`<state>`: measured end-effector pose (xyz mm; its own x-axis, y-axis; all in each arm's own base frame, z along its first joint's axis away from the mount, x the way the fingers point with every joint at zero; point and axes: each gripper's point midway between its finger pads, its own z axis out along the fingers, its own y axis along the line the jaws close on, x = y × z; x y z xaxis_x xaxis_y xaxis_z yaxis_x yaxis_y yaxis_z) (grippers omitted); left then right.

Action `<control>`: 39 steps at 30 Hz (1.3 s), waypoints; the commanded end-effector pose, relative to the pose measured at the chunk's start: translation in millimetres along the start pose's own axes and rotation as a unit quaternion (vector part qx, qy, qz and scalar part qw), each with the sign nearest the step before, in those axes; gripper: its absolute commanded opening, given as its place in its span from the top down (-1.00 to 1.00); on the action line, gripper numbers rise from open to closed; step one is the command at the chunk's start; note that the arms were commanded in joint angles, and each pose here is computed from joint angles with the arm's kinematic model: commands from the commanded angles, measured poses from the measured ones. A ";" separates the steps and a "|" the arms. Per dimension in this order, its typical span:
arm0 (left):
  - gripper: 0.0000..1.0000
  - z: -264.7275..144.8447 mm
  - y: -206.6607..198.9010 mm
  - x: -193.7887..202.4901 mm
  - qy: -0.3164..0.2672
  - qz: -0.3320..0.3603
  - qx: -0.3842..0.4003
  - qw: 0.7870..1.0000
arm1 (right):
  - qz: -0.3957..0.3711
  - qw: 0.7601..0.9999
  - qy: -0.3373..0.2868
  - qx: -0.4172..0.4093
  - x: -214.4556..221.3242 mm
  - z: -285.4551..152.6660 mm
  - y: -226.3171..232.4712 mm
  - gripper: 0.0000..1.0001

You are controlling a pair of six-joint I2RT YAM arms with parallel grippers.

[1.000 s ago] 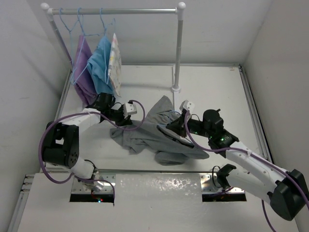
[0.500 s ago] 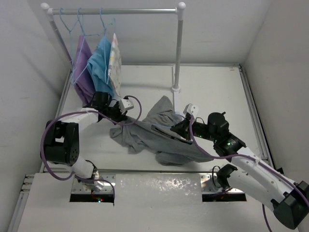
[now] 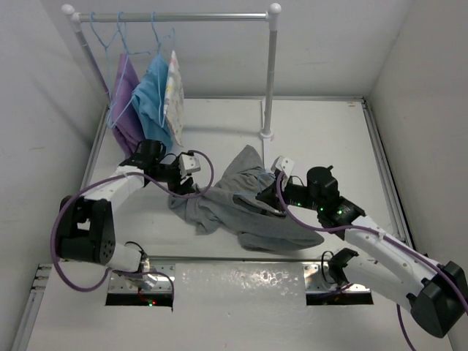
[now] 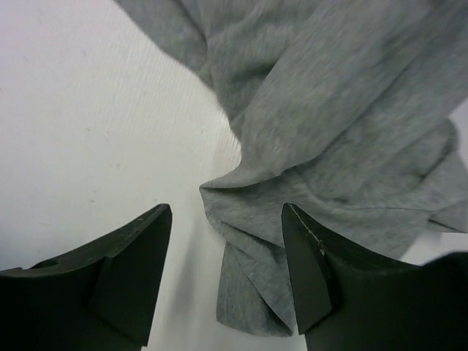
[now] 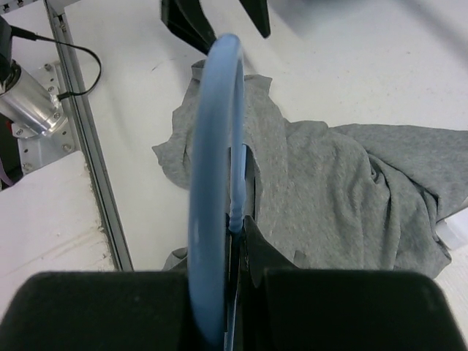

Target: Place the t-shirt on the hanger

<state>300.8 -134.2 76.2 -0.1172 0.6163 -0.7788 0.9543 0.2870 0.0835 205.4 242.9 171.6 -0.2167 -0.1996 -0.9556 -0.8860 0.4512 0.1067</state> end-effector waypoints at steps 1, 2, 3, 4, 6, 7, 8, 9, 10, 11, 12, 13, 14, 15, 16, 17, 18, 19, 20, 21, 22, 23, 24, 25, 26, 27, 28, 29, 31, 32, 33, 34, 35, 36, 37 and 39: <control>-0.20 -16.7 -15.8 -52.6 -0.064 0.058 0.027 0.996 | -0.023 0.998 -0.062 -0.010 -46.2 2.7 1.1 1.00; -0.20 -21.9 -21.2 -67.2 -0.079 0.065 0.030 0.994 | -0.021 0.998 -0.062 -0.011 -46.0 4.3 0.7 1.00; -0.21 -20.7 -29.3 -82.6 -0.088 0.079 0.040 0.992 | -0.021 0.997 -0.069 -0.012 -48.9 5.3 0.6 1.00; -0.21 -23.9 -34.2 -95.5 -0.094 0.081 0.035 0.992 | -0.022 0.997 -0.073 -0.015 -50.5 6.1 1.9 1.00; -0.20 -16.5 -54.7 -119.5 -0.104 0.105 0.049 0.988 | -0.019 0.996 -0.082 -0.020 -55.1 8.5 2.3 1.00; -0.21 -17.0 -58.7 -132.5 -0.115 0.110 0.040 0.986 | -0.018 0.996 -0.086 -0.025 -57.2 9.4 3.6 1.00; -0.21 -15.3 -65.5 -140.2 -0.122 0.118 0.045 0.985 | -0.018 0.995 -0.087 -0.034 -58.6 10.1 6.1 1.00; -0.22 -11.2 -77.8 -151.6 -0.131 0.129 0.059 0.981 | -0.016 0.995 -0.087 -0.037 -60.3 12.0 6.5 1.00; -0.23 -9.1 -82.0 -158.4 -0.137 0.133 0.062 0.980 | -0.014 0.995 -0.086 -0.040 -60.8 12.8 7.2 1.00; -0.23 -5.8 -79.8 -164.5 -0.140 0.131 0.056 0.980 | -0.014 0.995 -0.085 -0.041 -60.7 13.4 6.8 1.00; -0.23 -2.7 -84.7 -172.5 -0.144 0.140 0.063 0.978 | -0.014 0.995 -0.087 -0.044 -61.5 14.1 7.5 1.00; -0.23 4.5 -85.3 -171.4 -0.137 0.138 0.070 0.978 | -0.014 0.995 -0.087 -0.047 -61.6 14.7 8.6 1.00; -0.23 7.7 -86.6 -173.2 -0.135 0.139 0.076 0.978 | -0.014 0.995 -0.088 -0.050 -62.1 14.8 9.3 1.00; -0.23 12.0 -91.1 -175.0 -0.134 0.143 0.089 0.977 | -0.014 0.994 -0.090 -0.053 -63.4 14.5 10.5 1.00; -0.22 17.5 -95.4 -174.0 -0.128 0.143 0.112 0.975 | -0.014 0.994 -0.091 -0.054 -63.7 14.6 11.1 1.00; -0.15 20.1 -98.3 -172.7 -0.124 0.143 0.124 0.974 | -0.013 0.994 -0.090 -0.054 -63.0 14.7 11.1 1.00; -0.11 23.2 -104.1 -172.5 -0.121 0.146 0.139 0.972 | -0.013 0.995 -0.091 -0.051 -62.8 14.5 9.6 1.00; -0.05 26.8 -108.2 -169.7 -0.114 0.142 0.153 0.971 | -0.015 0.994 -0.093 -0.050 -63.7 13.2 9.9 1.00; 0.09 28.9 -110.8 -168.6 -0.112 0.140 0.158 0.971 | -0.017 0.994 -0.094 -0.050 -63.3 13.0 10.2 1.00; 0.17 32.6 -115.6 -166.5 -0.108 0.138 0.164 0.971 | -0.017 0.994 -0.095 -0.050 -63.7 12.9 10.6 1.00; 0.23 35.2 -116.2 -167.4 -0.109 0.136 0.162 0.971 | -0.017 0.994 -0.095 -0.050 -63.4 12.3 10.6 1.00; 0.39 36.6 -117.8 -167.4 -0.109 0.137 0.163 0.971 | -0.017 0.994 -0.096 -0.050 -63.9 12.1 10.6 1.00; 0.50 38.5 -121.0 -166.1 -0.107 0.137 0.166 0.971 | -0.018 0.994 -0.096 -0.050 -64.2 12.2 11.1 1.00; 0.63 38.1 -120.9 -167.4 -0.108 0.135 0.165 0.971 | -0.017 0.994 -0.096 -0.050 -63.2 12.0 11.2 1.00; 0.93 38.0 -120.4 -167.9 -0.108 0.133 0.163 0.972 | -0.018 0.994 -0.097 -0.050 -63.3 11.2 11.1 1.00; 1.00 37.4 -118.4 -169.9 -0.108 0.132 0.158 0.972 | -0.017 0.994 -0.095 -0.049 -61.6 11.1 10.9 1.00; 1.00 36.2 -115.7 -171.1 -0.106 0.128 0.149 0.975 | -0.019 0.994 -0.097 -0.045 -62.3 10.1 10.4 1.00; 1.00 35.3 -113.8 -172.2 -0.106 0.124 0.142 0.976 | -0.020 0.994 -0.094 -0.042 -60.3 10.3 9.1 1.00; 1.00 32.0 -105.3 -177.6 -0.104 0.104 0.112 0.983 | -0.017 0.996 -0.086 -0.035 -55.7 10.2 6.9 1.00; 1.00 30.8 -101.4 -178.7 -0.101 0.095 0.099 0.985 | -0.014 0.996 -0.084 -0.017 -55.1 10.2 0.6 1.00; 1.00 29.5 -98.5 -179.0 -0.098 0.087 0.089 0.987 | -0.007 0.997 -0.074 -0.004 -50.2 10.0 -3.6 0.99; 1.00 26.4 -94.4 -177.8 -0.091 0.079 0.073 0.990 | -0.003 0.998 -0.069 0.009 -48.3 9.6 -7.8 0.61; 1.00 24.7 -91.6 -176.2 -0.085 0.075 0.063 0.992 | 0.000 0.998 -0.066 0.022 -46.0 9.0 -12.2 0.28; 1.00 23.4 -89.6 -172.9 -0.078 0.067 0.054 0.993 | 0.004 0.997 -0.061 0.046 -43.4 7.4 -19.6 0.02; 1.00 19.9 -80.2 -169.8 -0.065 0.054 0.022 0.996 | 0.006 0.997 -0.059 0.056 -42.1 6.4 -22.9 -0.46; 1.00 15.1 -66.0 -163.1 -0.046 0.033 -0.021 0.998 | 0.014 0.994 -0.055 0.089 -40.3 2.5 -32.6 -0.79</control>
<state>237.8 -278.9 168.7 0.0289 0.5651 -0.8245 0.9887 0.1051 0.1067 227.3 250.7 191.3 -0.2138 -0.1149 -0.9701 -0.8527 0.5065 0.1279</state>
